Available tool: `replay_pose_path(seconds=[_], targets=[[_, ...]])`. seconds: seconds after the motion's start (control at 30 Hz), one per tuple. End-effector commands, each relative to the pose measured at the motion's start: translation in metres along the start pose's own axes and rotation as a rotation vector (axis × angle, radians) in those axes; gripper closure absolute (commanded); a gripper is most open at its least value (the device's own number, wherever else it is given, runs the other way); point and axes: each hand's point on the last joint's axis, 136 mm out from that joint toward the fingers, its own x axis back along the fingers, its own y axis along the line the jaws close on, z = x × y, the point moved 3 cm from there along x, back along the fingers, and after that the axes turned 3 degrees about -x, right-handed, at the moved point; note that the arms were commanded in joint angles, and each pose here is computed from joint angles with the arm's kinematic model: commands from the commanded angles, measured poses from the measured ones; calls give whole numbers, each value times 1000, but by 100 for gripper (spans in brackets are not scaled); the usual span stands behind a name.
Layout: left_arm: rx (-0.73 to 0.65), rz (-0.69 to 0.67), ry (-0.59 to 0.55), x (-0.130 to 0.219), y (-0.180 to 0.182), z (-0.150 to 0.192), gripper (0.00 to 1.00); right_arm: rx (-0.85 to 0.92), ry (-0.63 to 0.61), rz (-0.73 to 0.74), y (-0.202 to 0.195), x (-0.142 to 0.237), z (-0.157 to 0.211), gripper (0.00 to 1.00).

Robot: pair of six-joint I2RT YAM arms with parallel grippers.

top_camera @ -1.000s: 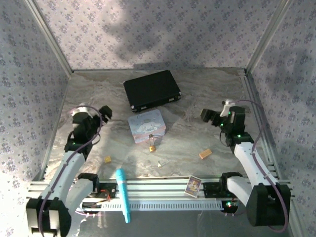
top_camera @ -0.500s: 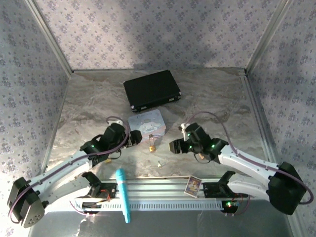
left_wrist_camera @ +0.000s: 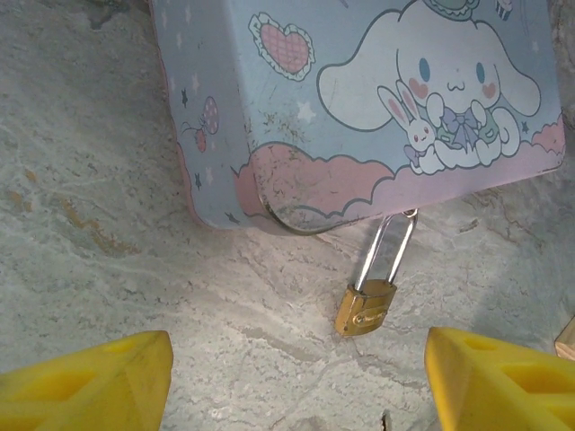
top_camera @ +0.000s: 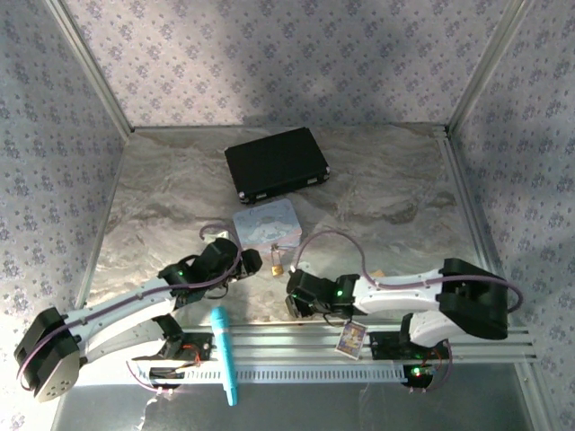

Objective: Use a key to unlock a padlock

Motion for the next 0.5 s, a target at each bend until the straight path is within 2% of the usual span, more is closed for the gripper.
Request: replay_pose_path(seconds=[0.0, 0.17, 0.47], targets=[[16, 9, -28, 1, -2, -3, 26, -22, -83, 16, 17, 3, -16, 55], [29, 15, -35, 5, 3, -1, 26, -39, -54, 108, 7, -2, -12, 59], [34, -9, -51, 9, 10, -2, 26, -18, -5, 152, 8, -9, -1, 66]])
